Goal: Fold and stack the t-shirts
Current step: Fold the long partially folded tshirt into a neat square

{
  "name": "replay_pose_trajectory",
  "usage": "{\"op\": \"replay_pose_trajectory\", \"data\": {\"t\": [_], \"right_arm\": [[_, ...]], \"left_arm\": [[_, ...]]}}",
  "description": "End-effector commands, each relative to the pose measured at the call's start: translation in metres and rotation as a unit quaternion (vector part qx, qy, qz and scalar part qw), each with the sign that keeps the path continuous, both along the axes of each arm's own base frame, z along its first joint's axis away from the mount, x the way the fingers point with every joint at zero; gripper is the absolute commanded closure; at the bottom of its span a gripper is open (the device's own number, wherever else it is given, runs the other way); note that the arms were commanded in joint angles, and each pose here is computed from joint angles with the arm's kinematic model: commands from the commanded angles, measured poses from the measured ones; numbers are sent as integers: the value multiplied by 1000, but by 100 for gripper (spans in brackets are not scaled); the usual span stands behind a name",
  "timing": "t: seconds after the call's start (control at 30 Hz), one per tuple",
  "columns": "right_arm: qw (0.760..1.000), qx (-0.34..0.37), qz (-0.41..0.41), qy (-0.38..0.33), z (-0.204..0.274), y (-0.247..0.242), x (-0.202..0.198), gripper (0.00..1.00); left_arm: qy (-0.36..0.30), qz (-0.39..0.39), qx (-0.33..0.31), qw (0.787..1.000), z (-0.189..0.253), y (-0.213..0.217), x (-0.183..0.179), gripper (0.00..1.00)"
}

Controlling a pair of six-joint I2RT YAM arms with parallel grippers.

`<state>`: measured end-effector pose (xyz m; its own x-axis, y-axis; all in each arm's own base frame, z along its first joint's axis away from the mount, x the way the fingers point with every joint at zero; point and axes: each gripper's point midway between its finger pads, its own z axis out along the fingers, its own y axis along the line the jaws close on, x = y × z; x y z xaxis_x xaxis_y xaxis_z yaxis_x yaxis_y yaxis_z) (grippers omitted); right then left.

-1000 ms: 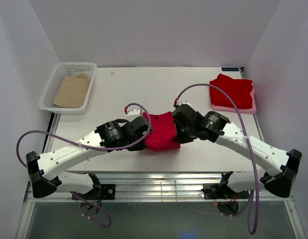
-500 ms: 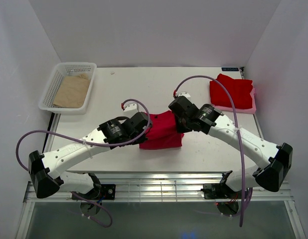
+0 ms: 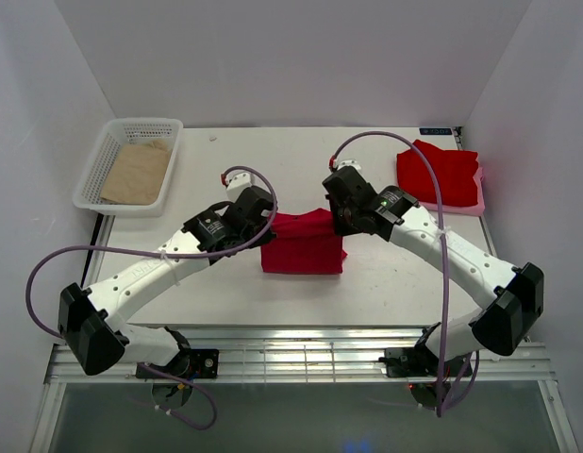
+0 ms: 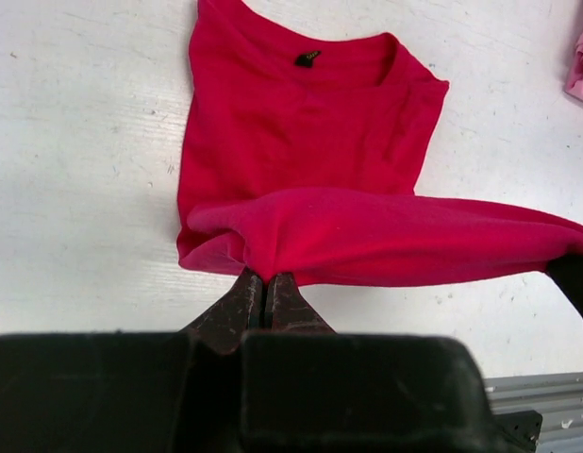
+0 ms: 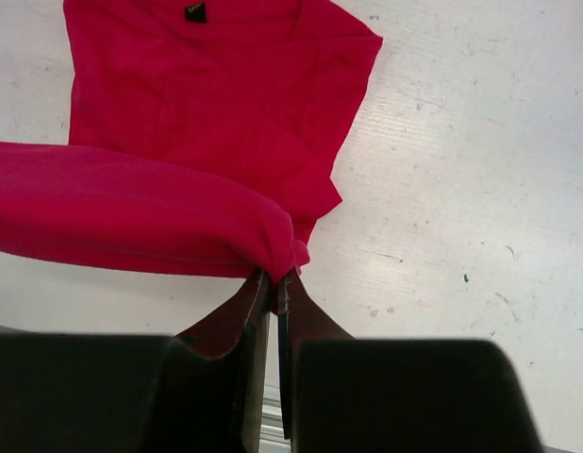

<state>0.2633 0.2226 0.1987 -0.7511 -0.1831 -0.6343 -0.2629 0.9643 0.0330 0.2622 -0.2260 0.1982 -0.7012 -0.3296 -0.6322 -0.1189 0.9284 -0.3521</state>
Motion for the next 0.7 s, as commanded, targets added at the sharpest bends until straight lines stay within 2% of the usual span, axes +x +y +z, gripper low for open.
{"op": "replay_pose_trajectory", "data": {"t": [0.0, 0.67], "right_arm": [[999, 4, 0, -43, 21, 2, 27, 92], [1000, -11, 5, -29, -9, 4, 91, 92]], "left_arm": [[-29, -9, 1, 1000, 12, 0, 20, 100], [-23, -8, 2, 1000, -14, 0, 82, 100]]}}
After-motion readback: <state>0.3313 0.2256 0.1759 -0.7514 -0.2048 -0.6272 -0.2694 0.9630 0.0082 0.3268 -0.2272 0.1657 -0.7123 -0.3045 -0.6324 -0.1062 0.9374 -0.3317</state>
